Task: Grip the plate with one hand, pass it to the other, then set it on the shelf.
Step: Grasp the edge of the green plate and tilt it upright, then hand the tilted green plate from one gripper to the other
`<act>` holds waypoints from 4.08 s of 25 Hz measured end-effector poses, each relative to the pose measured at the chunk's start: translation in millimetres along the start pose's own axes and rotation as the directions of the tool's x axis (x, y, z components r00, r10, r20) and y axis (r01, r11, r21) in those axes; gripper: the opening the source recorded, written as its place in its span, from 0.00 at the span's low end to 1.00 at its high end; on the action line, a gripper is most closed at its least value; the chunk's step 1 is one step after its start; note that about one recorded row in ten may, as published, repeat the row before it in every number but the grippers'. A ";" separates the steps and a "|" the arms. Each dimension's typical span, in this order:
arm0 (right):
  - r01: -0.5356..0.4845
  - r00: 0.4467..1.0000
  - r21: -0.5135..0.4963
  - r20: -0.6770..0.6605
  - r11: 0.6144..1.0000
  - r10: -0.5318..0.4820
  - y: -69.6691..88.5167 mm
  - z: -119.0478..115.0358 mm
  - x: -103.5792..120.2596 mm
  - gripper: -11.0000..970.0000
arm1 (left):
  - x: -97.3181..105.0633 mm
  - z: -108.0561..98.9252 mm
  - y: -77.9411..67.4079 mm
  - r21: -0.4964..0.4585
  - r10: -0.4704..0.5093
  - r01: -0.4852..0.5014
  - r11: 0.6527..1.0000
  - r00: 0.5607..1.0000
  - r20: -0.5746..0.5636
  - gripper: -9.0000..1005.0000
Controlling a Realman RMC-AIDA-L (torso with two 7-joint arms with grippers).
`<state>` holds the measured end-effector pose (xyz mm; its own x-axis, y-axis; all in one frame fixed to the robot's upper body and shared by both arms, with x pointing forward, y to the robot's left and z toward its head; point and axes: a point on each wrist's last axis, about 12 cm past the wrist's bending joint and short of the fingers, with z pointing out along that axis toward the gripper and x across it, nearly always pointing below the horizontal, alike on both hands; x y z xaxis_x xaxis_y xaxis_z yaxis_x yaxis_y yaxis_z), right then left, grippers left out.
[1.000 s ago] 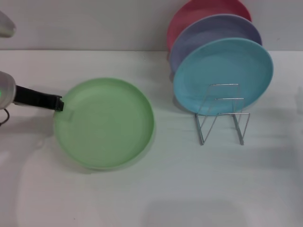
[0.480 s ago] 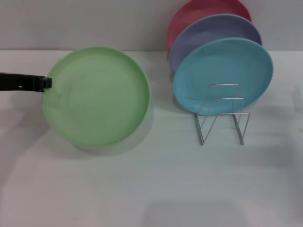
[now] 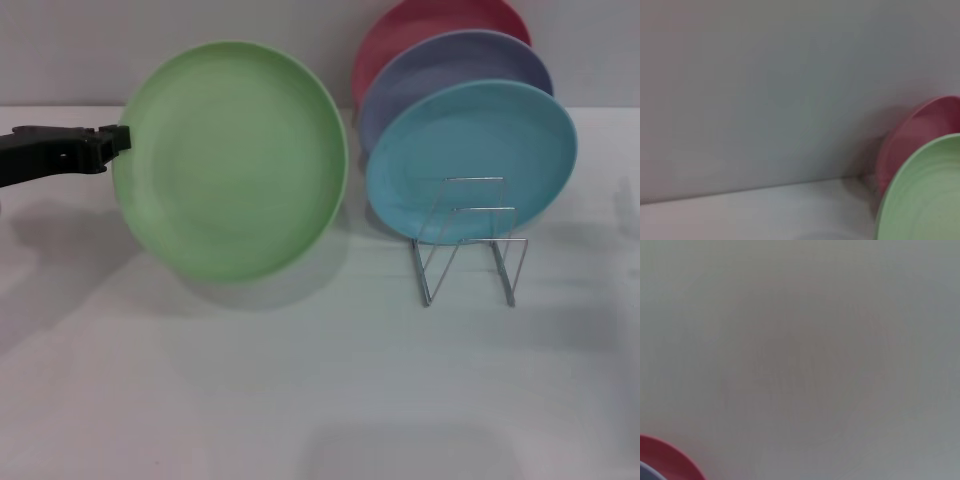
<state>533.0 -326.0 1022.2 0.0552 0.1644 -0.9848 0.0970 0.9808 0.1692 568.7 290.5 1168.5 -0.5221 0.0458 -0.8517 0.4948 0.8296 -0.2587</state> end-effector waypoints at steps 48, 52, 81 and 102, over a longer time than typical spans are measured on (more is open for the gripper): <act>0.036 0.994 -0.184 0.104 0.982 -0.017 27.4 5.1 -13.8 0.63 | 123.9 28.5 -8.3 -0.100 0.185 -0.156 0.983 0.761 0.622 0.04; 0.034 0.992 -0.275 0.128 0.961 0.001 32.3 3.8 -19.1 0.63 | 127.9 28.1 -10.7 -0.116 0.205 -0.170 0.979 0.759 0.618 0.04; -0.166 0.976 -0.941 -0.200 0.295 -0.088 44.0 38.9 -107.0 0.63 | 140.9 28.1 -17.3 -0.099 0.215 -0.193 0.976 0.784 0.582 0.04; -0.149 0.836 -0.972 -0.221 0.180 -0.502 91.5 65.3 -201.8 0.63 | 137.9 35.5 -19.8 -0.087 0.220 -0.208 0.974 0.794 0.566 0.04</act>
<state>595.7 -276.2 1238.9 -0.2220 -0.3313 -0.9170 -0.9569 0.2545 0.1397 511.6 260.7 1040.0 0.0876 -0.0965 -0.9915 0.5305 0.8469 -0.0356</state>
